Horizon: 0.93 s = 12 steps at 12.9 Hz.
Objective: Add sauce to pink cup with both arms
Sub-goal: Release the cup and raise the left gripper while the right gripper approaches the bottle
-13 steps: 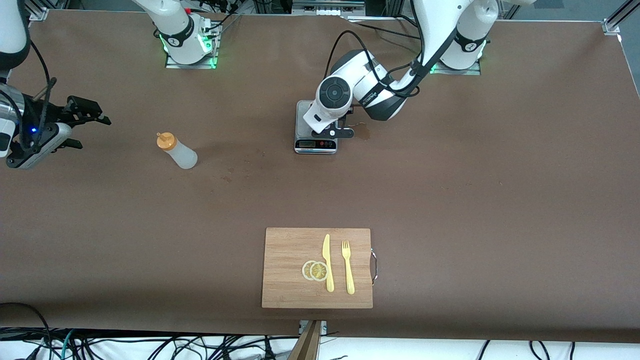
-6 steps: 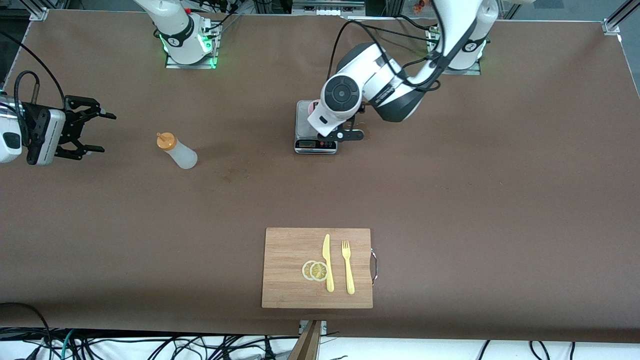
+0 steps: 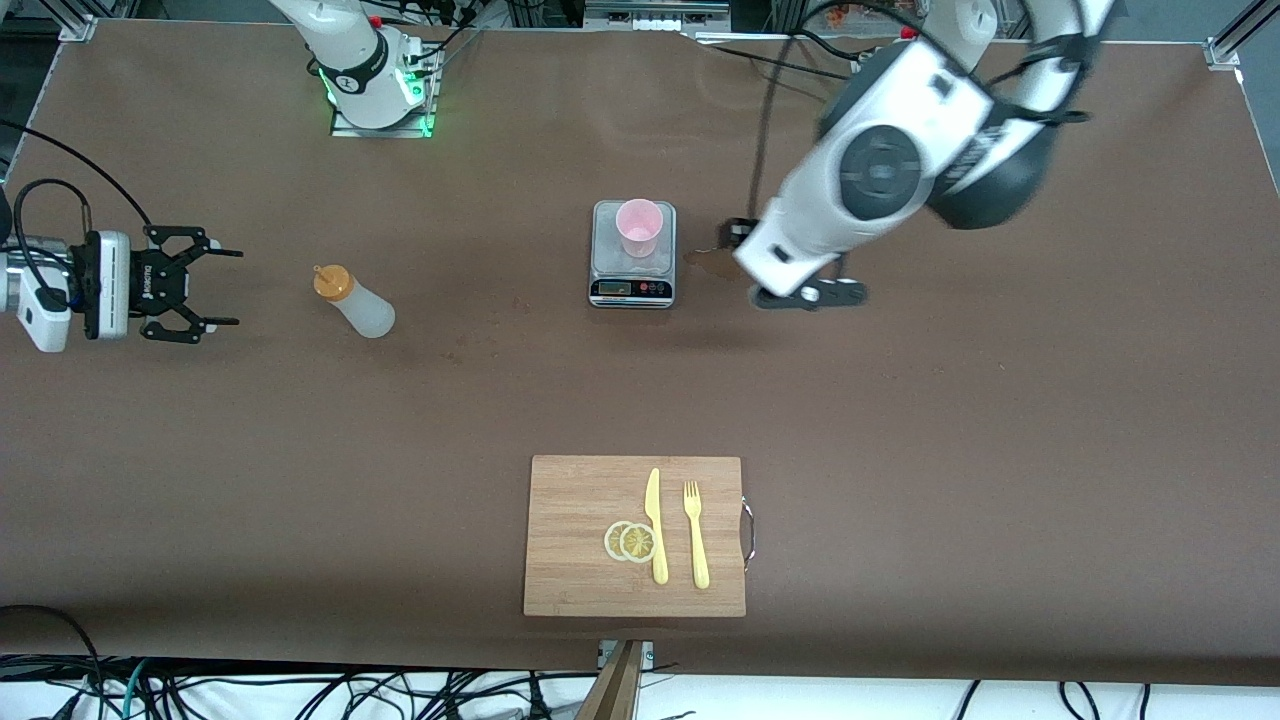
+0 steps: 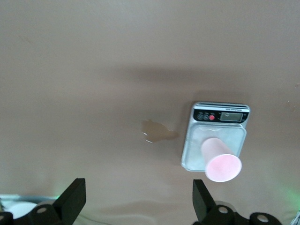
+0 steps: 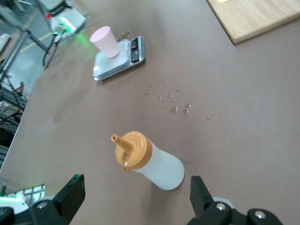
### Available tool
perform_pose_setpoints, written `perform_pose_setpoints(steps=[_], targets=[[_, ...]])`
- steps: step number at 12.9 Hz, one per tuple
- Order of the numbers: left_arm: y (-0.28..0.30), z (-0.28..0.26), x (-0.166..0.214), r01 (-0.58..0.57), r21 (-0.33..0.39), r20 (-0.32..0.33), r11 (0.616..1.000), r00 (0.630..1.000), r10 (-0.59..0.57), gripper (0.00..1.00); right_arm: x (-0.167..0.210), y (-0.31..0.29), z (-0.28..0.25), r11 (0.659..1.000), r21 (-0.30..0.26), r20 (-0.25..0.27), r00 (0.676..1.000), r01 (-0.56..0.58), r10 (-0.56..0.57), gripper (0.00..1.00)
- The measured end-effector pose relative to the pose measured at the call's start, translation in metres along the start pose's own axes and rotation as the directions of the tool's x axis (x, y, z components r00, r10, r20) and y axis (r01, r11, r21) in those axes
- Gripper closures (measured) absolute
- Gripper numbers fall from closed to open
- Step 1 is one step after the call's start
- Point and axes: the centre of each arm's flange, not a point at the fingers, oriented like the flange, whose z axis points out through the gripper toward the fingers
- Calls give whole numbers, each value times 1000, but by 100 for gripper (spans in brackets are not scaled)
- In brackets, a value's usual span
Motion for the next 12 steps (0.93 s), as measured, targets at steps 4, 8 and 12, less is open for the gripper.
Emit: perform_pose_setpoints(steps=[4, 8, 12], targets=[[-122, -52, 29, -47, 7, -75, 999, 996, 47, 0, -60, 17, 44, 976, 59, -167, 966, 208, -196, 0], [-170, -94, 13, 23, 92, -218, 995, 976, -2, 0, -102, 27, 92, 919, 80, -293, 890, 387, -349, 0], [-186, -97, -25, 6, 117, -228, 993, 973, 21, 0, -132, 32, 127, 886, 83, -355, 844, 457, -402, 0]])
